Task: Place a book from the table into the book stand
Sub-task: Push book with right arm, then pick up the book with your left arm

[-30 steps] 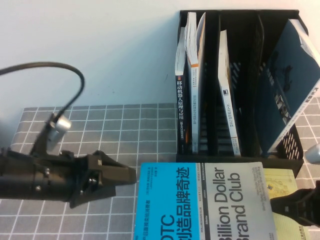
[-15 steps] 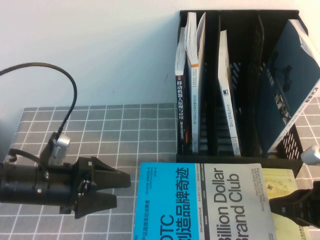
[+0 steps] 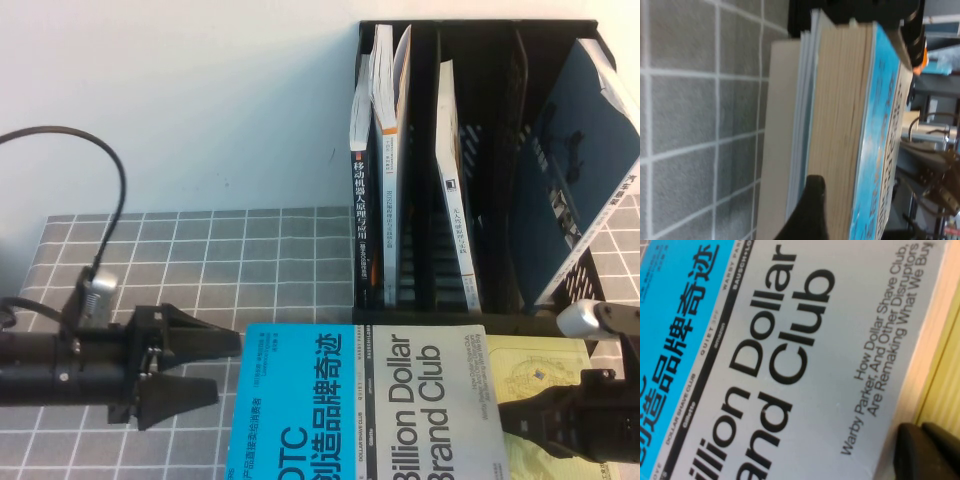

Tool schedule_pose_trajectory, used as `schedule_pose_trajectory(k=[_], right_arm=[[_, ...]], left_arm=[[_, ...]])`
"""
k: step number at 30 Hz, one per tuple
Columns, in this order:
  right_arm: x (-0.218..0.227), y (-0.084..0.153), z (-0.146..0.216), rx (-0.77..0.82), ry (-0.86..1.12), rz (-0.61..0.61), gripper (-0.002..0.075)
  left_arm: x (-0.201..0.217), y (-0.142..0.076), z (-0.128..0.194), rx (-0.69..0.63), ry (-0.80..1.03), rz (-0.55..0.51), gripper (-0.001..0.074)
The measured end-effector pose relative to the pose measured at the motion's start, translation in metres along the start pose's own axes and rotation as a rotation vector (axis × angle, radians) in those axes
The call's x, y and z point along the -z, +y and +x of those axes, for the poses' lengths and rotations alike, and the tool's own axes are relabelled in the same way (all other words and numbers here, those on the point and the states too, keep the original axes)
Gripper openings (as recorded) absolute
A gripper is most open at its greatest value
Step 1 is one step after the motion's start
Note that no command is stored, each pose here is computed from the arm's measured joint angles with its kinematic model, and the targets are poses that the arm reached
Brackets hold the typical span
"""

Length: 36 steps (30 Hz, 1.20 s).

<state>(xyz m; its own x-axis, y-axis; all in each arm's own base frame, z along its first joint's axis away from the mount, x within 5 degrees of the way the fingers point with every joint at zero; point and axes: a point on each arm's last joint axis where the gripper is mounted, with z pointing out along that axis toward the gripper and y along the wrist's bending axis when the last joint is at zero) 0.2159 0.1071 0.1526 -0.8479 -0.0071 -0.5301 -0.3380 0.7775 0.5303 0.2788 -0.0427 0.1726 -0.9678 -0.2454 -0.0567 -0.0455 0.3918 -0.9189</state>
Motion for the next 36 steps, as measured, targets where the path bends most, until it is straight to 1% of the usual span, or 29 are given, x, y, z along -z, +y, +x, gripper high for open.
schedule_pose_trajectory(k=[5, 10, 17, 20, 24, 29, 36], right_arm=[[-0.001, 0.000, 0.000, 0.010, -0.001, -0.004, -0.0002], [-0.001, 0.000, 0.000, 0.028, -0.001, -0.007, -0.0002], [-0.001, 0.000, 0.000, 0.058, 0.000, -0.008, -0.0002], [-0.001, 0.000, 0.000, 0.062, 0.000, -0.008, -0.0002], [-0.002, 0.000, 0.001, 0.063, 0.006, -0.011, -0.0002], [-0.005, -0.001, 0.002, 0.052, 0.015, -0.017, -0.0002], [-0.009, -0.002, 0.002, 0.033, 0.021, -0.028, -0.0002]], left_arm=[[0.009, 0.002, -0.006, 0.011, -0.042, 0.002, 0.0654], [0.007, 0.007, -0.008, 0.008, -0.044, 0.012, 0.0654], [-0.004, 0.033, -0.010, 0.085, -0.009, 0.007, 0.0654], [-0.007, 0.041, -0.009, 0.105, 0.008, -0.006, 0.0654], [-0.014, 0.039, -0.007, 0.097, 0.033, -0.007, 0.0654], [-0.032, 0.030, 0.001, 0.053, 0.091, 0.000, 0.0655], [-0.045, 0.022, 0.005, 0.013, 0.107, 0.024, 0.0655]])
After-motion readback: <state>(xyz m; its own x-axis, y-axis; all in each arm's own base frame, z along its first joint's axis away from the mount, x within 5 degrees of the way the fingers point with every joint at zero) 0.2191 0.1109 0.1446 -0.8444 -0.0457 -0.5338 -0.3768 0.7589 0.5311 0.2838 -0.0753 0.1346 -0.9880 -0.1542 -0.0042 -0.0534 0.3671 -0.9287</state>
